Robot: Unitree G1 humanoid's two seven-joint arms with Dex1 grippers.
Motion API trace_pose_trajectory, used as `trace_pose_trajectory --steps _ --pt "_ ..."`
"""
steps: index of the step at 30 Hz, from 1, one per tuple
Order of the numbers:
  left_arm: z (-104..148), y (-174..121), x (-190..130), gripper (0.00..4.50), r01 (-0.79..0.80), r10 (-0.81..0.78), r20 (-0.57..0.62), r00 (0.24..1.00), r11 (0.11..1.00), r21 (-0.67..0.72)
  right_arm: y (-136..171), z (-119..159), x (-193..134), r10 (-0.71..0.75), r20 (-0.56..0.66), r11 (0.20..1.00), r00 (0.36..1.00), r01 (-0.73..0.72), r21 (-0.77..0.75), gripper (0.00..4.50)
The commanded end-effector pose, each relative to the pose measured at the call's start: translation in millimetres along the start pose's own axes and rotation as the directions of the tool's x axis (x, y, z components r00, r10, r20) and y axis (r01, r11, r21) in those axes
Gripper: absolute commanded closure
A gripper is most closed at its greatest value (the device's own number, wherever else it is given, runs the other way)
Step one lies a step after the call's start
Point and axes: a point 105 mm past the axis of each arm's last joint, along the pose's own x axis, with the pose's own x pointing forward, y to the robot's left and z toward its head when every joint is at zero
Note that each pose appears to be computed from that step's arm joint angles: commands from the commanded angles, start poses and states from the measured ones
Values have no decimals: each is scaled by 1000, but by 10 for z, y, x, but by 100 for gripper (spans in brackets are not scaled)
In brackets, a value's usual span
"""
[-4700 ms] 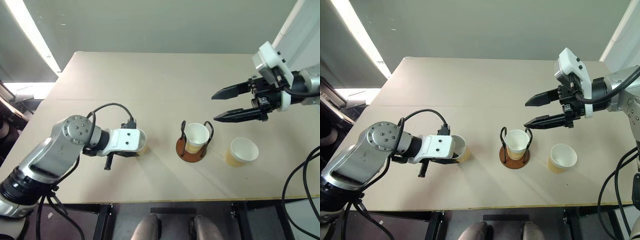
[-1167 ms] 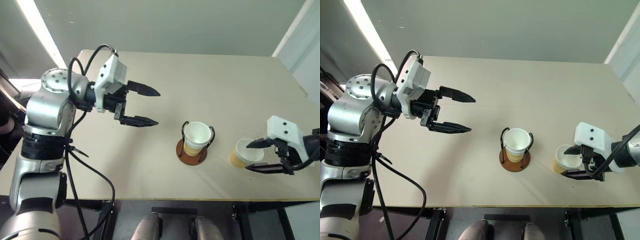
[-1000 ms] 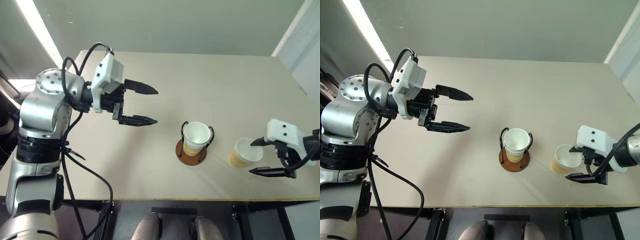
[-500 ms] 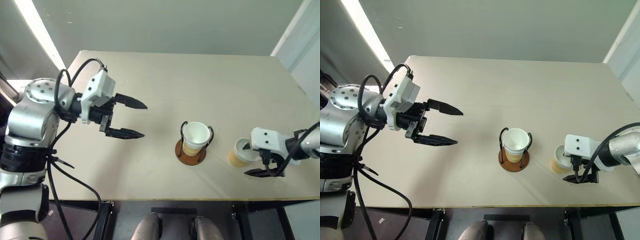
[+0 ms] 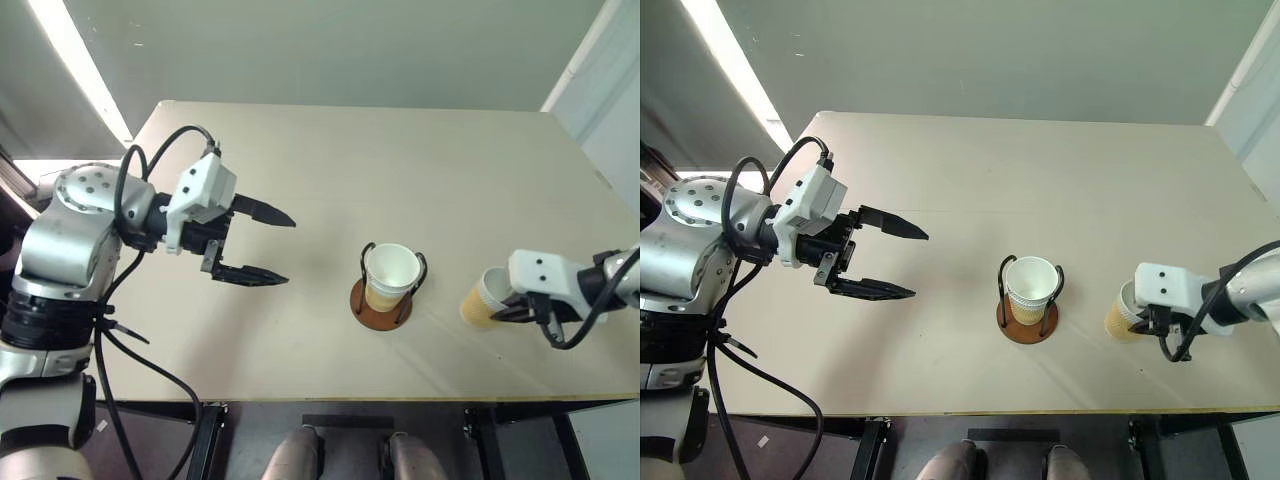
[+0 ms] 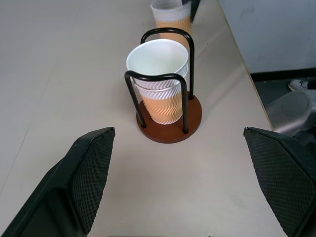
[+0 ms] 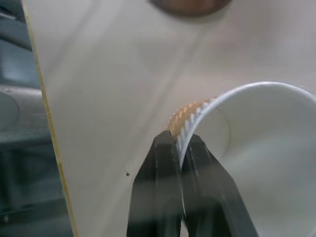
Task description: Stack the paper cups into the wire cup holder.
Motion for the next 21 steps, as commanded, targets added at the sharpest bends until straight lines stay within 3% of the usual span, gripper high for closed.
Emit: trace_pose_trajectory --steps 1,7,10,15,21 --pt "77 -39 -32 0 4 -4 3 1000 999 35 -178 395 -359 -91 75 990 993 98 -100 444" --pt "73 -55 25 0 35 -35 14 999 999 33 -206 1167 -571 -32 215 960 976 91 -266 444" --pt "69 -32 43 0 40 -41 16 999 999 35 -178 1381 -510 26 221 945 975 48 -322 444" --pt "69 -18 75 0 46 -47 21 999 998 39 -124 1543 -333 94 223 931 970 -6 -364 444" --pt "74 -39 90 0 48 -49 25 998 998 38 -144 1475 -165 120 195 926 973 -39 -376 444"
